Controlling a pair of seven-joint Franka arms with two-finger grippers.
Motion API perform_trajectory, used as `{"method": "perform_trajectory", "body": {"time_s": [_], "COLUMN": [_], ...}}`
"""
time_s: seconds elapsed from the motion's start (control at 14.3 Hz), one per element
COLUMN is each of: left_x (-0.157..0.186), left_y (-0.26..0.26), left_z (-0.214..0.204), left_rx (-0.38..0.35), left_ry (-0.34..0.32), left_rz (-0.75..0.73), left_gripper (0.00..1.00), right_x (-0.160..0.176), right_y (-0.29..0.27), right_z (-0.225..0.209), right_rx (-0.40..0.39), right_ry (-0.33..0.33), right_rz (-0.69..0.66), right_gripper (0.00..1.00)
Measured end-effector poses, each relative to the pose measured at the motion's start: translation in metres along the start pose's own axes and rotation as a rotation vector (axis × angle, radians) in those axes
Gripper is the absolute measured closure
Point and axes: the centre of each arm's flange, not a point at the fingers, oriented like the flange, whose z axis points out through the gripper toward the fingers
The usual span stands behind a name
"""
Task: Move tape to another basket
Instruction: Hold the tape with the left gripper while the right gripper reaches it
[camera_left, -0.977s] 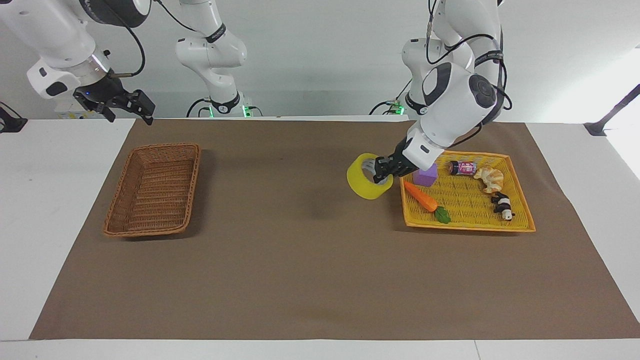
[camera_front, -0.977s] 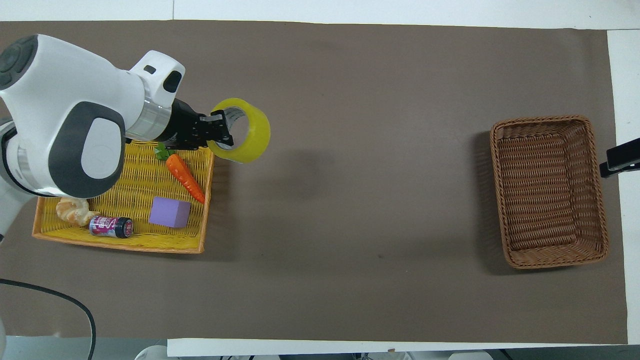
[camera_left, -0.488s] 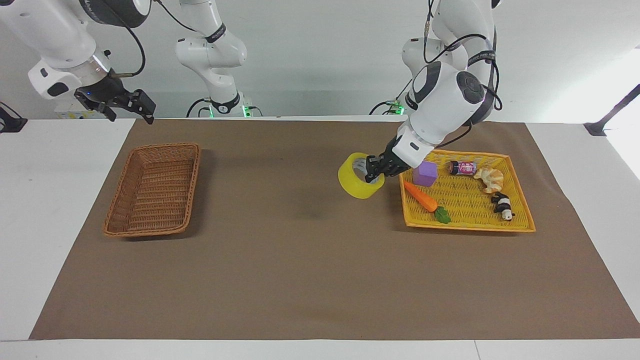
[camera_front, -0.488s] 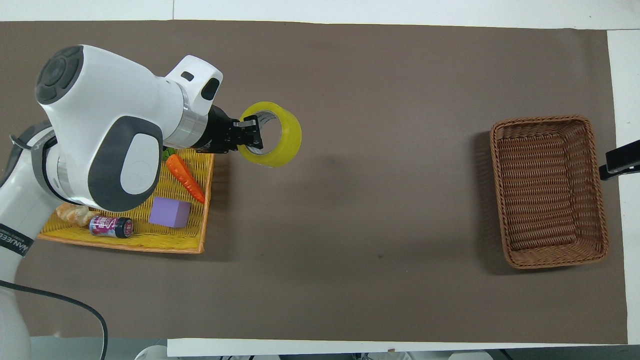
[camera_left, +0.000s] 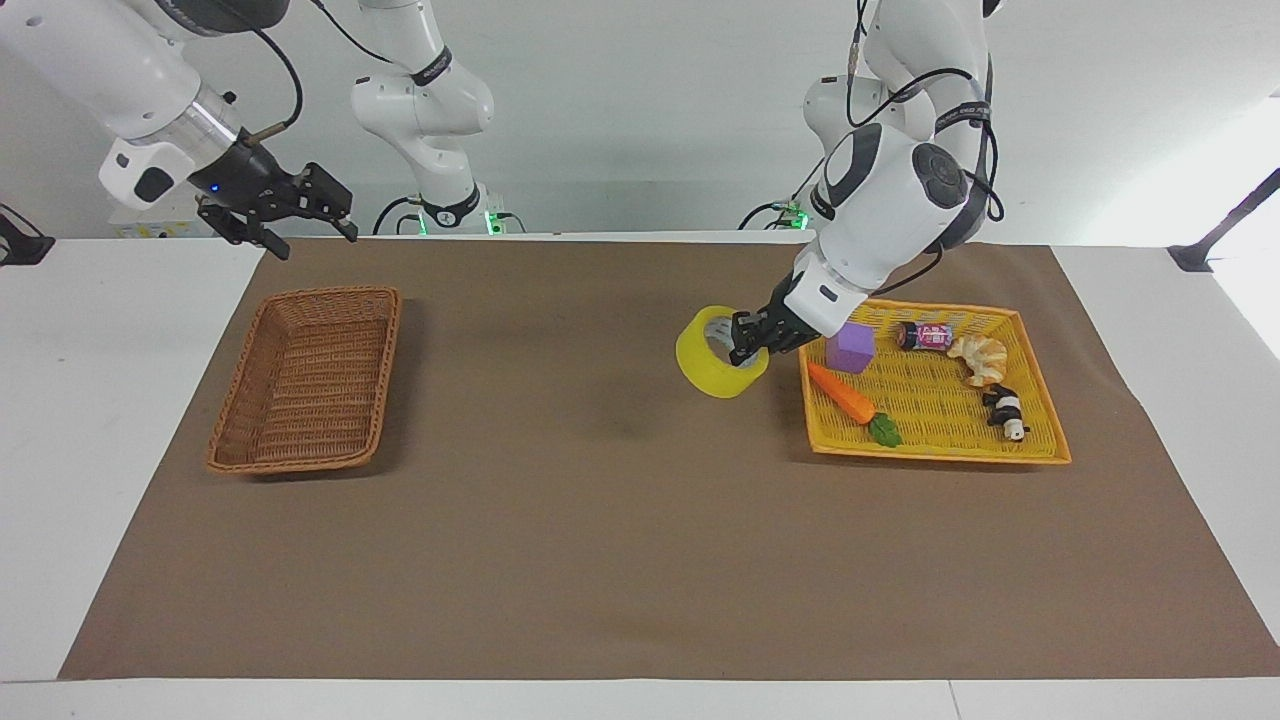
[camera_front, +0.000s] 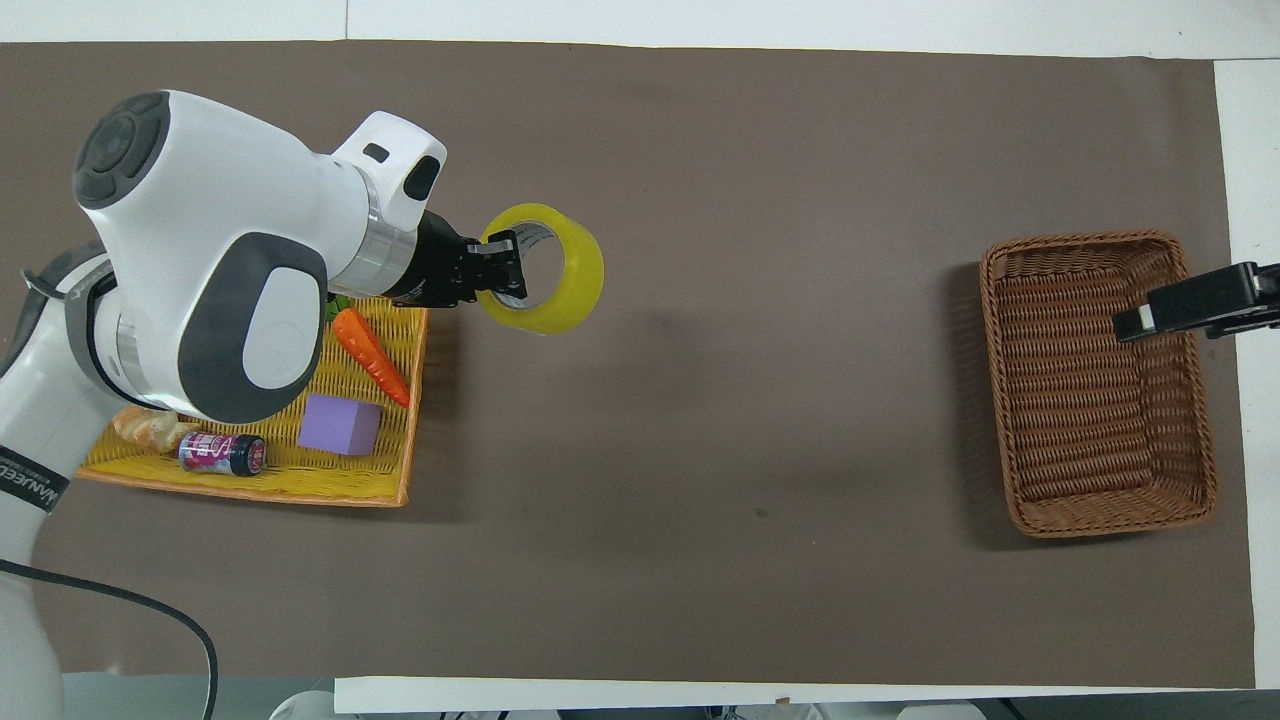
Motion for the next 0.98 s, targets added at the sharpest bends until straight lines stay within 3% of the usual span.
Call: {"method": "perform_trajectory", "body": {"time_s": [0.28, 0.56, 0.98], "left_x": [-0.005, -0.005, -0.005], "left_y": [0.006, 0.006, 0.006], "left_z": [0.003, 0.004, 0.004], "left_rx": [0.005, 0.009, 0.009], "left_ry": [-0.005, -0.003, -0.003], "left_rz": [-0.013, -0.023, -0.035], "left_gripper": [0.78, 0.78, 0.78], "right_x": [0.010, 0.027, 0.057], "right_y": [-0.012, -0.052, -0.131], "right_z": [0.042, 0.092, 0.169], "right_rx": [0.271, 0.439, 0.591], "right_ry": [0.051, 0.101, 0.168], "right_rz": [0.029, 0.047, 0.094], "right_gripper": [0.00, 0.00, 0.00]}}
